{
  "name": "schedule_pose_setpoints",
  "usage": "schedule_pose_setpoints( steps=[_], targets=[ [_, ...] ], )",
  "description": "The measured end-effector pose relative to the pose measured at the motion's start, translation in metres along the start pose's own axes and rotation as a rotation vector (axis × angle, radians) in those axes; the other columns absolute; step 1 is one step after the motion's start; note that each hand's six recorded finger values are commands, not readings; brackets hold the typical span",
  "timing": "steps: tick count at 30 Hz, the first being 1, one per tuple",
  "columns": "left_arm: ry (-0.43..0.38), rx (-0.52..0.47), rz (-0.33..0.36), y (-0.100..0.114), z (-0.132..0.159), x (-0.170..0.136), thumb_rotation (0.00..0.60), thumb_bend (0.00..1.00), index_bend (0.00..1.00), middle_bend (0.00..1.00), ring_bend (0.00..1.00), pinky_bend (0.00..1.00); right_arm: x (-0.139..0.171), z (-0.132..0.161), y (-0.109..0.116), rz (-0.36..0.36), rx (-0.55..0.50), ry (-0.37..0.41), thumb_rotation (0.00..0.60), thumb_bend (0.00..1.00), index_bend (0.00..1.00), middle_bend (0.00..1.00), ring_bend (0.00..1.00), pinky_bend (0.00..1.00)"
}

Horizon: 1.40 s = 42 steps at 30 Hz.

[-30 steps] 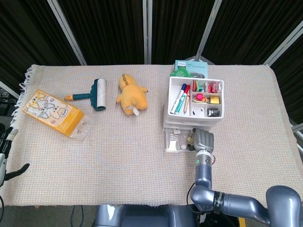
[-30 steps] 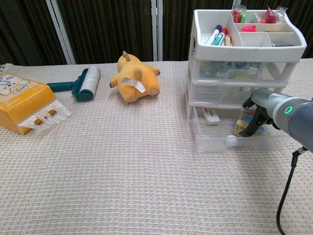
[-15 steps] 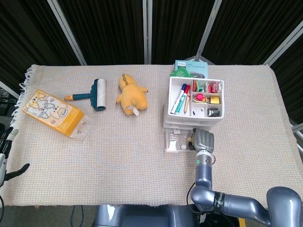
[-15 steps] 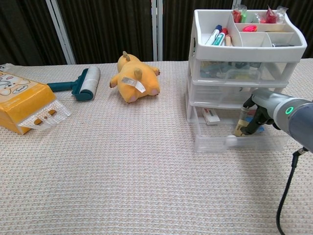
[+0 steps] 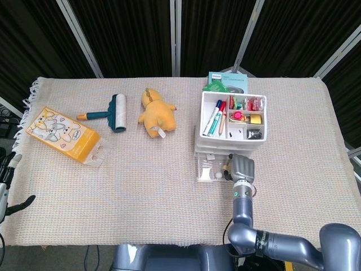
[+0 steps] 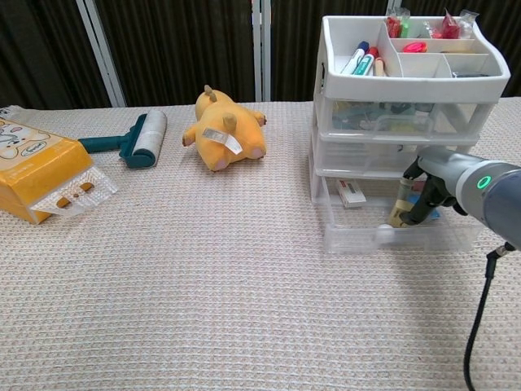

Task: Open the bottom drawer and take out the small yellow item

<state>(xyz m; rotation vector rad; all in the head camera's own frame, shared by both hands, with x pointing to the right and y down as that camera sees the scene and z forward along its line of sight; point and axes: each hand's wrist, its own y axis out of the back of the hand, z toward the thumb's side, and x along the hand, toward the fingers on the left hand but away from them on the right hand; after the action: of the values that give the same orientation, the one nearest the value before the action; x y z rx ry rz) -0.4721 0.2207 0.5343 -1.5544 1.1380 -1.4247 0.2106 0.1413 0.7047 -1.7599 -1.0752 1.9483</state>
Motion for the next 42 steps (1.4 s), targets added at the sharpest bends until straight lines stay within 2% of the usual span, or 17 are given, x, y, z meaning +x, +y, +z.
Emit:
schedule_pose_setpoints(
  steps=[14, 22, 29, 32, 35, 42],
  targets=[
    [-0.004, 0.004, 0.0, 0.0, 0.002, -0.001, 0.6, 0.17, 0.0, 0.0, 0.0, 0.0, 0.023, 0.001, 0.027, -0.036, -0.013, 0.054, 0.6, 0.33, 0.56, 1.0, 1.0, 0.83],
    [-0.003, 0.006, -0.002, -0.001, 0.002, -0.001, 0.6, 0.17, 0.0, 0.0, 0.0, 0.0, 0.038, -0.014, 0.057, -0.071, -0.064, 0.08, 0.6, 0.33, 0.56, 1.0, 1.0, 0.83],
    [-0.005, 0.014, -0.002, -0.002, 0.004, -0.002, 0.6, 0.17, 0.0, 0.0, 0.0, 0.0, 0.046, -0.056, 0.094, -0.149, -0.103, 0.056, 0.6, 0.33, 0.56, 1.0, 1.0, 0.83],
    [-0.007, 0.015, 0.001, -0.002, 0.005, -0.002, 0.6, 0.17, 0.0, 0.0, 0.0, 0.0, 0.047, -0.077, 0.103, -0.175, -0.105, 0.031, 0.6, 0.33, 0.56, 1.0, 1.0, 0.83],
    [-0.005, 0.017, 0.001, -0.002, 0.005, -0.003, 0.6, 0.17, 0.0, 0.0, 0.0, 0.0, 0.045, -0.094, 0.104, -0.178, -0.111, 0.008, 0.6, 0.33, 0.56, 1.0, 1.0, 0.83],
    [-0.006, 0.024, -0.002, -0.003, 0.006, -0.002, 0.6, 0.17, 0.0, 0.0, 0.0, 0.0, 0.029, -0.143, 0.092, -0.133, -0.159, -0.07, 0.6, 0.33, 0.55, 1.0, 1.0, 0.83]
  ],
)
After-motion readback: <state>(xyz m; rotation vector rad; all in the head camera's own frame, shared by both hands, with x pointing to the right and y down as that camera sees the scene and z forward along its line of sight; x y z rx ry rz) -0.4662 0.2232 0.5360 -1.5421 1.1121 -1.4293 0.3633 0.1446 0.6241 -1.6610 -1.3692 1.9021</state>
